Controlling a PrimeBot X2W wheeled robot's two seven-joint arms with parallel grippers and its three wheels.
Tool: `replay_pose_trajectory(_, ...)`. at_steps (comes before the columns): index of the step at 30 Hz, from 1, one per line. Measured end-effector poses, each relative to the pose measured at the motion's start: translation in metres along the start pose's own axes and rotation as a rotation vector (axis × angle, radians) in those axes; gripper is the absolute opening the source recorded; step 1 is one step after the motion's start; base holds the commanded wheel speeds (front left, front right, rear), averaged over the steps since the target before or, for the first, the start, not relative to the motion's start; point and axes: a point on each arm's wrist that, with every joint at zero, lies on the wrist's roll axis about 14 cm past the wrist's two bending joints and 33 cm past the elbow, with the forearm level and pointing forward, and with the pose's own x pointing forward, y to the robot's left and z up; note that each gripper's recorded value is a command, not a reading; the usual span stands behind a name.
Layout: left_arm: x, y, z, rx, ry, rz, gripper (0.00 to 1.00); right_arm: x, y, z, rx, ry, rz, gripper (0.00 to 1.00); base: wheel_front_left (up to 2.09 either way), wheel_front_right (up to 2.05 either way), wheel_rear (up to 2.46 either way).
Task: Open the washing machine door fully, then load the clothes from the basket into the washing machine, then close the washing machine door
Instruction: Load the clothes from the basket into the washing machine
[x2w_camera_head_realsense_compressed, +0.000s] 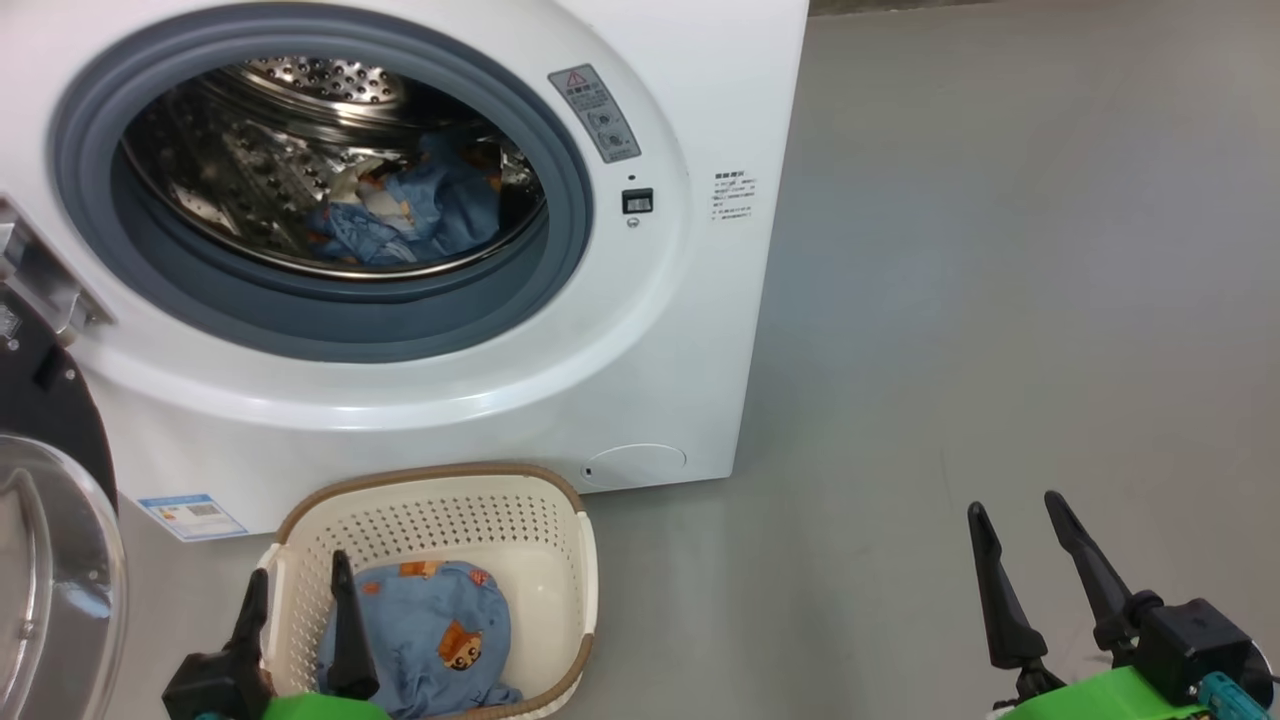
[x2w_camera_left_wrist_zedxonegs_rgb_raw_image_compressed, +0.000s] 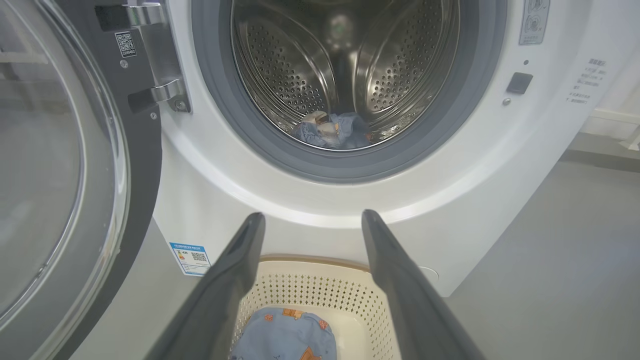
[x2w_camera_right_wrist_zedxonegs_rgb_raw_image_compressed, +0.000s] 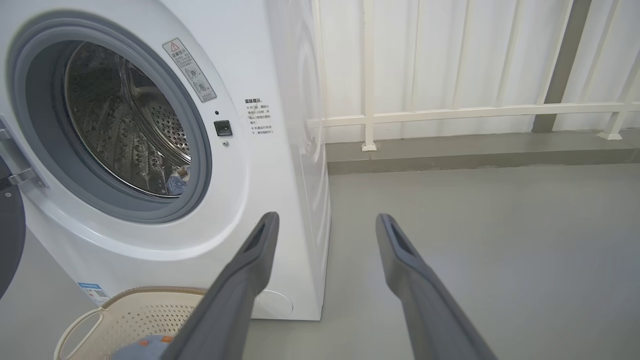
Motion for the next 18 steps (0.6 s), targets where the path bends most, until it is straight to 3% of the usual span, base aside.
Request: replay_pose_trajectory(18,-0.029,0.0,0.021,-0.014,-0.066,-0.017,1.0,-0.015,-0.003,0.012,-0.075,-0.024,-0.002,1.0,0.0,0.0,0.0)
